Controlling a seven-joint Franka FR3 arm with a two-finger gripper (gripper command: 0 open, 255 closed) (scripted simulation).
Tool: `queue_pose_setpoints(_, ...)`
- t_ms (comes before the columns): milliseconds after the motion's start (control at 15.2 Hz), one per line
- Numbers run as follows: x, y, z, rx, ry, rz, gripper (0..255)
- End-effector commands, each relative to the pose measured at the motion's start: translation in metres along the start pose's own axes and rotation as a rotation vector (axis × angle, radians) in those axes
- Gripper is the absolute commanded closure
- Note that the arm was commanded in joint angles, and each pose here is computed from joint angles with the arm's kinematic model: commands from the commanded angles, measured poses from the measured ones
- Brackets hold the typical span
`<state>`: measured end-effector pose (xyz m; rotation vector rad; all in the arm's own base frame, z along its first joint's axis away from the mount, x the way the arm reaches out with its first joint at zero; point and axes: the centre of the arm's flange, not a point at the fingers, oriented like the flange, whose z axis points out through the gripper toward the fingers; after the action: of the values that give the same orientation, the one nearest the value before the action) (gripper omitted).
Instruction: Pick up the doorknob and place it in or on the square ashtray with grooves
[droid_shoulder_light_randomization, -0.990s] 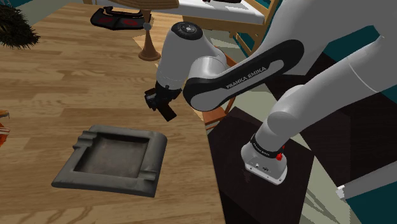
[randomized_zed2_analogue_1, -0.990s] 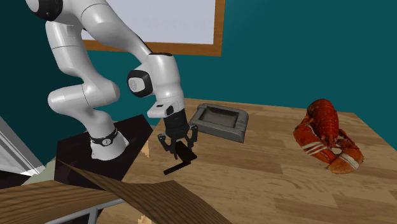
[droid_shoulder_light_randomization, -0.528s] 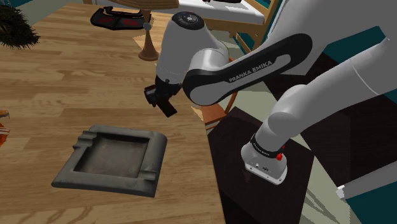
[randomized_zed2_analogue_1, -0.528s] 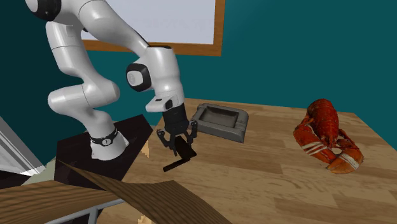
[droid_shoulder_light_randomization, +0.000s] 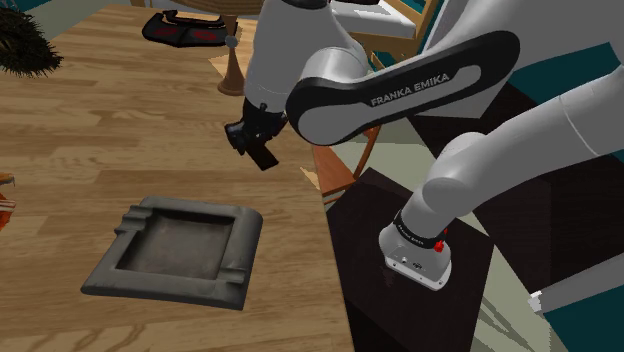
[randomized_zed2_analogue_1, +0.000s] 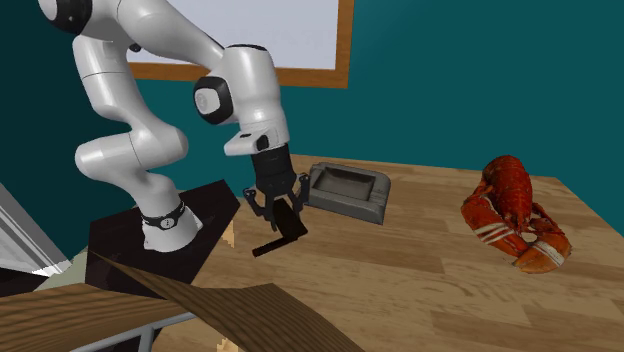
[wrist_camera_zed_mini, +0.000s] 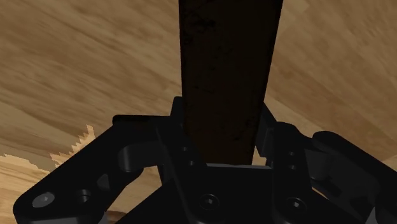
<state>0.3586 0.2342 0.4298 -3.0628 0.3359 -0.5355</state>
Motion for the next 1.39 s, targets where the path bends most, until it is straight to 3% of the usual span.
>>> queue_pose_setpoints(0,0.004,-0.002,-0.01,0.0,0.0,0.0,255)
queue_pose_setpoints(594,0.018,-0.004,-0.051,0.0,0.0,0.0,255)
queue_pose_setpoints(1320,-0.047,-0.132,-0.073,0.0,0.0,0.0,255)
